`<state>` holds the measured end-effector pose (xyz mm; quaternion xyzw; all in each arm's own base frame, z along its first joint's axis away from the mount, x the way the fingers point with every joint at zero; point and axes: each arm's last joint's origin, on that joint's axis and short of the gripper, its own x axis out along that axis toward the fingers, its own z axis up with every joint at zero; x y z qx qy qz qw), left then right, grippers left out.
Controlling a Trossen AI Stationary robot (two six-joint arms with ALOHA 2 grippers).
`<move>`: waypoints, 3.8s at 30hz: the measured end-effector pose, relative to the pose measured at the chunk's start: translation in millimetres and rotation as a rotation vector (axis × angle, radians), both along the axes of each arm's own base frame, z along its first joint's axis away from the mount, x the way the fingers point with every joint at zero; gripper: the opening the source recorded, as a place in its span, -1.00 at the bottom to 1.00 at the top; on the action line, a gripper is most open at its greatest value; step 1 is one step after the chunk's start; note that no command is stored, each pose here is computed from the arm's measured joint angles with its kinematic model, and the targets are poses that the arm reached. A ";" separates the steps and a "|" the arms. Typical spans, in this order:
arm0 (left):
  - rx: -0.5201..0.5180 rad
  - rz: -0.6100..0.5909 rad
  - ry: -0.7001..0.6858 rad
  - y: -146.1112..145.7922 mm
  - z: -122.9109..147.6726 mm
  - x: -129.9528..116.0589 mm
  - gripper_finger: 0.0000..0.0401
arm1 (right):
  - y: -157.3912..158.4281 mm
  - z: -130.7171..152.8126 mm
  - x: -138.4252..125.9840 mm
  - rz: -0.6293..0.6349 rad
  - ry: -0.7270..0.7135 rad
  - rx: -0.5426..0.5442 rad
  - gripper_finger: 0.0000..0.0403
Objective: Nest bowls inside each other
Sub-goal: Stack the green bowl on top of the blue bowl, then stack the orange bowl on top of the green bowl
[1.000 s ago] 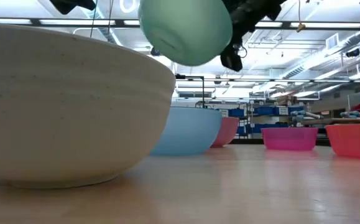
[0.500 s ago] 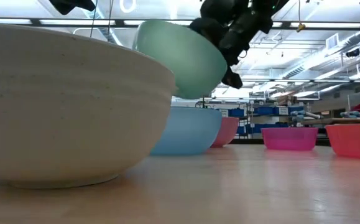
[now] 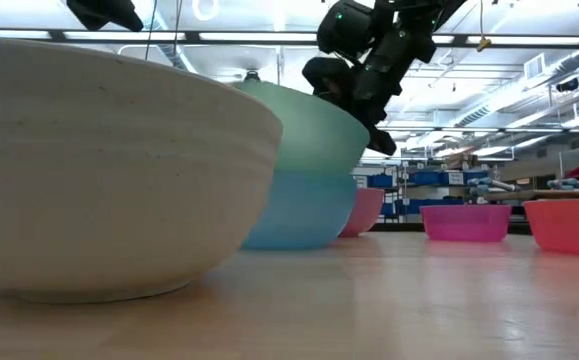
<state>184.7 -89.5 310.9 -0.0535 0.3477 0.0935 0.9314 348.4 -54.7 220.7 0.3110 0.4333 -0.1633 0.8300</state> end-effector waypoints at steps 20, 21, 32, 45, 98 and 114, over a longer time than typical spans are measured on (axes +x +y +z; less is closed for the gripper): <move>0.000 0.001 0.001 0.0 -0.1 -0.1 -0.32 | 15.1 0.2 3.1 0.046 -0.007 -0.029 -0.76; 0.000 0.000 0.001 0.0 -0.1 -0.1 -0.32 | 15.1 0.1 3.0 0.046 -0.007 -0.028 -0.74; 0.000 0.000 0.001 0.0 -0.1 -0.1 -0.32 | 15.7 -0.8 1.7 0.050 0.009 -0.011 -0.58; -0.001 -0.006 0.013 0.1 -0.7 -0.7 -0.32 | 18.6 39.7 2.3 0.044 0.070 -0.148 -0.58; 0.213 0.045 0.136 6.4 -10.0 -16.8 -0.32 | 116.9 154.6 -80.0 0.086 -0.207 -0.699 -0.92; 0.501 -0.274 0.481 63.0 -39.0 38.9 -0.32 | 186.2 163.7 -116.5 0.166 -0.375 -0.578 -0.94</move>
